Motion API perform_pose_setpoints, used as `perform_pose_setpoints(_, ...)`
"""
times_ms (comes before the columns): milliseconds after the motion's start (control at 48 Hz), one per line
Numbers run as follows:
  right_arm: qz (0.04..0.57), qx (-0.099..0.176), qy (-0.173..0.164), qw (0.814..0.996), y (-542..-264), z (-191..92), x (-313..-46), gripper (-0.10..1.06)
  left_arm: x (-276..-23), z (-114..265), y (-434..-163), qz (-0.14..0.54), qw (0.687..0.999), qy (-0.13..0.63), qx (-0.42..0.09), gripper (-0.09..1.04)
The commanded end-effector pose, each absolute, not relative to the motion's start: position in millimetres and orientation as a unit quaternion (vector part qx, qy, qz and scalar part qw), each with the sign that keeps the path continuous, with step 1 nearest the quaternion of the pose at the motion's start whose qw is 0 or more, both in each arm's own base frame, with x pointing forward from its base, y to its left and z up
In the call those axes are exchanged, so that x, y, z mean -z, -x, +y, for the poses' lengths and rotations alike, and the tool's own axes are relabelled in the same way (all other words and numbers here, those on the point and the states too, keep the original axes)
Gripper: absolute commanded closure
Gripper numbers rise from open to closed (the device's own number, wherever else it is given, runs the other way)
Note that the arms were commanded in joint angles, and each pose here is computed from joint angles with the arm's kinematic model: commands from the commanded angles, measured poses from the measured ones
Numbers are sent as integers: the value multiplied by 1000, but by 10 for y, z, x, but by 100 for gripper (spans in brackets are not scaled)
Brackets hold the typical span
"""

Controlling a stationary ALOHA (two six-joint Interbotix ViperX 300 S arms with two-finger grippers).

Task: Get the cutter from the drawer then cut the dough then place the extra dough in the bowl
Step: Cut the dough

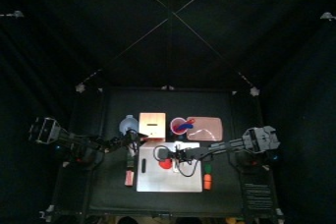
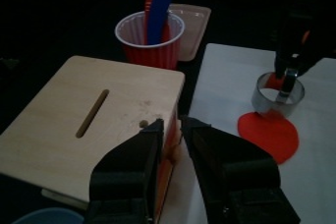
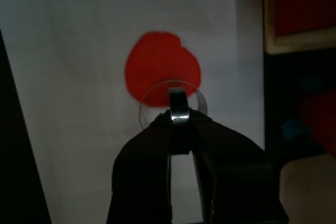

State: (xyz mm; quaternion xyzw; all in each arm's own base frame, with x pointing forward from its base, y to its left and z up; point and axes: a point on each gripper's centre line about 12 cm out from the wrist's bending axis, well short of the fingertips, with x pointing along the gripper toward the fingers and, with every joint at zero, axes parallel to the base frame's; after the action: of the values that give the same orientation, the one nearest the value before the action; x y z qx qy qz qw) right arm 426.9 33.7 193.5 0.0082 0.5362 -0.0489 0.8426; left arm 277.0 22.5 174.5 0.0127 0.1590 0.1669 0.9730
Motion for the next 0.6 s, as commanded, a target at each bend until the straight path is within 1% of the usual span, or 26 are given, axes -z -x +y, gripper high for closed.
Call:
perform_pose_setpoints(21,514,49,-12,856,-4456,337,-2094,52,-1833,238,-2733,141,975,-12,-169,28)
perform_pose_setpoints(292,522,48,-11,852,-4586,353,-1973,52,-1887,250,-2597,127,977,-7,-169,28)
perform_pose_setpoints(604,530,50,-10,847,-4578,351,-1902,52,-1896,244,-2577,125,978,-7,-167,28)
